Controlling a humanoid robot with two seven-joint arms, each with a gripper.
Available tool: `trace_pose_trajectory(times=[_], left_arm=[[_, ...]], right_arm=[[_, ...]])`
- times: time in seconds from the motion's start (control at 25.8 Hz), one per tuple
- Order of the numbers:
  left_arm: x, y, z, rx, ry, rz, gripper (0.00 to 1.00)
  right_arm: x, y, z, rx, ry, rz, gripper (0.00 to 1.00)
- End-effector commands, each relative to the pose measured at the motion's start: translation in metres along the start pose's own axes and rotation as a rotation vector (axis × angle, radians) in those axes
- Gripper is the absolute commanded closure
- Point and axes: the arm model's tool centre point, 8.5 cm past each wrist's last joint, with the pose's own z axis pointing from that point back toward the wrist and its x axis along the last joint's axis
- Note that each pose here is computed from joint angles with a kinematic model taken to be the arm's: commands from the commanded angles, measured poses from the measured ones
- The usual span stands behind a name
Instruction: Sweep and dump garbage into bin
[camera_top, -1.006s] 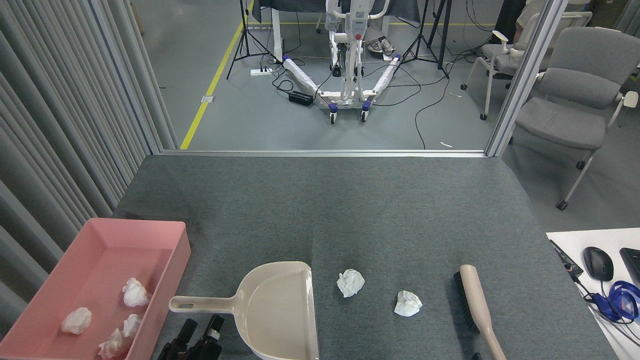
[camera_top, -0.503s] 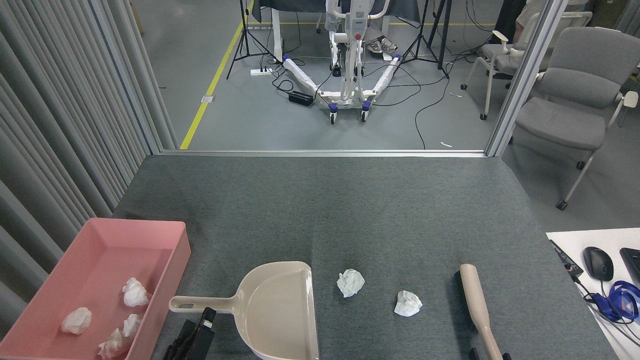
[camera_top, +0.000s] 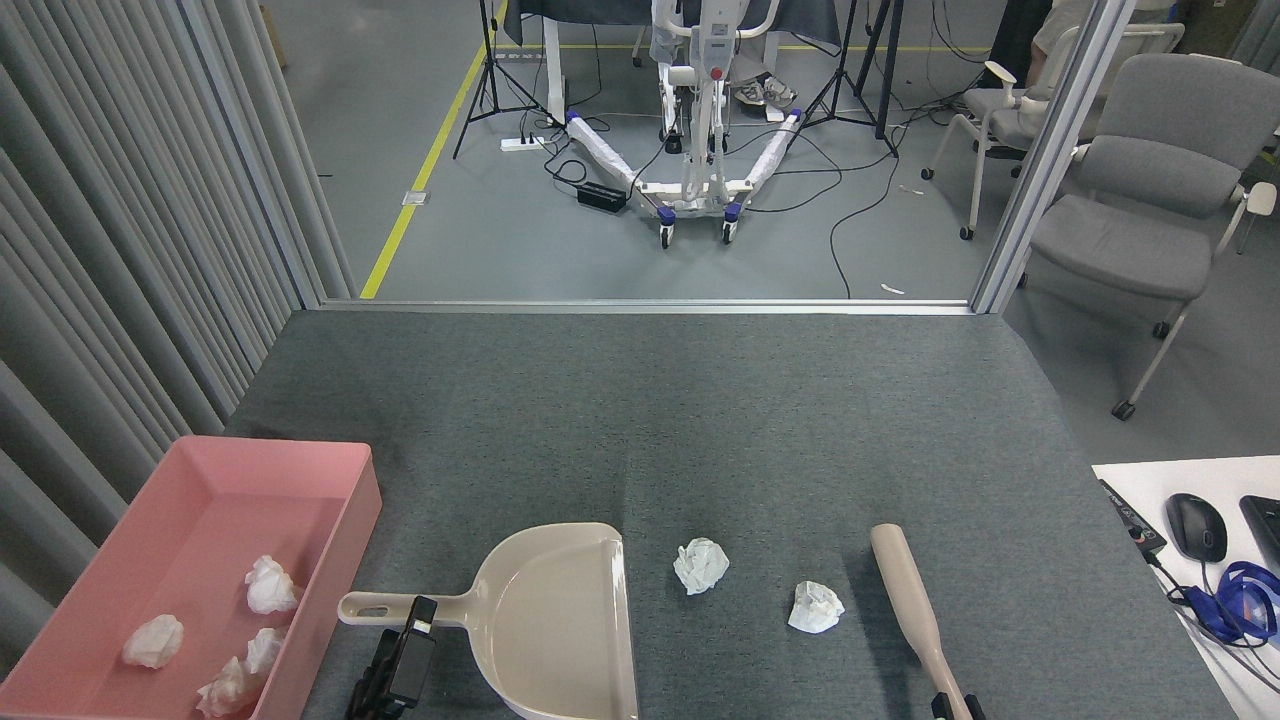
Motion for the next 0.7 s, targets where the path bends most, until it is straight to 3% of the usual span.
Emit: trace_pose_trajectory(times=[0.0, 0.5, 0.66], left_arm=[[0.001, -0.001, -0.002, 0.021, 0.002, 0.002, 0.10], [-0.010, -0.008, -0.019, 0.065, 0.045, 0.013, 0.12], [-0.009, -0.006, -0.021, 0.082, 0.043, 0.017, 0.19]], right_arm=[[0.001, -0.001, -0.001, -0.004, -0.019, -0.001, 1.00], [0.008, 0.001, 0.000, 0.024, -0.066, -0.016, 1.00], [0.007, 0.001, 0.000, 0.024, -0.066, -0.026, 1.00]])
